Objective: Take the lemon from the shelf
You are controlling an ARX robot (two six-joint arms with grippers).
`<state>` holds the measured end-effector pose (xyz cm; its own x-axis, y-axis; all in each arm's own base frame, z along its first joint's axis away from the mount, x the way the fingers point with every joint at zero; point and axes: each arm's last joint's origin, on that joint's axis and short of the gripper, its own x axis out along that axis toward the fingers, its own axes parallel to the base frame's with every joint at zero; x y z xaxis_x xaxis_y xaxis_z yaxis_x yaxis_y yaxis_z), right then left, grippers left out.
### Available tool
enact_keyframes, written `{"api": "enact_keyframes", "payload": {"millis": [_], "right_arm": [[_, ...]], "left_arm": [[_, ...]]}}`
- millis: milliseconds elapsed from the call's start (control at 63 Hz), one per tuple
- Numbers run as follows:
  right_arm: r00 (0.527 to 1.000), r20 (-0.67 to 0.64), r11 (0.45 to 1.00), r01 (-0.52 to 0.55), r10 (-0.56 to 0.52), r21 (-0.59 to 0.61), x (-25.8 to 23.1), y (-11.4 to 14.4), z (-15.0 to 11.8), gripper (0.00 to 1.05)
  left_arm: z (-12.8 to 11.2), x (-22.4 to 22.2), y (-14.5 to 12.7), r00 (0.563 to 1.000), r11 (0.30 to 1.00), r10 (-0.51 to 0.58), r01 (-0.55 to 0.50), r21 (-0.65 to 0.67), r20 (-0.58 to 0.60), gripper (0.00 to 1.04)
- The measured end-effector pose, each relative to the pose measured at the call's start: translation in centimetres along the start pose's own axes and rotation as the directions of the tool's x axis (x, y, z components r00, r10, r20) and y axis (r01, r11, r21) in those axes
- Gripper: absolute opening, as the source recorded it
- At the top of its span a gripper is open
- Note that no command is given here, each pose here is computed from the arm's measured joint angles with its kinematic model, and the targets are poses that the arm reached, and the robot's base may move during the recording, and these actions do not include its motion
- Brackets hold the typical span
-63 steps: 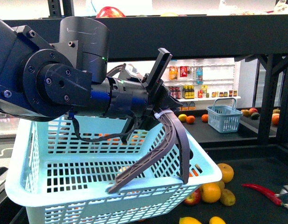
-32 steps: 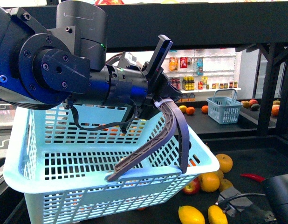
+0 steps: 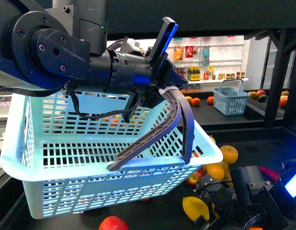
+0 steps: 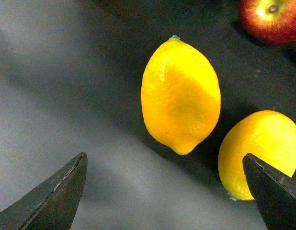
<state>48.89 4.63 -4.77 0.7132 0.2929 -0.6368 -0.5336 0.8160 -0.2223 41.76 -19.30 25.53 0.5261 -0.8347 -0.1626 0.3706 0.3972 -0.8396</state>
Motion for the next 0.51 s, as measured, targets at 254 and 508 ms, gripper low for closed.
{"api": "enact_keyframes", "payload": {"millis": [254,508], "right_arm": [[1.0,-0.025,1.0,-0.016,0.017,0.004,3.0,0.1,-0.6,0.97],[0.999,-0.028,1.0,-0.021,0.021,0.003,5.0,-0.3,-0.7,0.97]], "left_arm": [[0.0,0.0,0.0,1.0,1.0,0.0,0.0,0.0,0.0,0.08],[0.0,0.0,0.0,1.0,1.0,0.0,0.0,0.0,0.0,0.08]]}}
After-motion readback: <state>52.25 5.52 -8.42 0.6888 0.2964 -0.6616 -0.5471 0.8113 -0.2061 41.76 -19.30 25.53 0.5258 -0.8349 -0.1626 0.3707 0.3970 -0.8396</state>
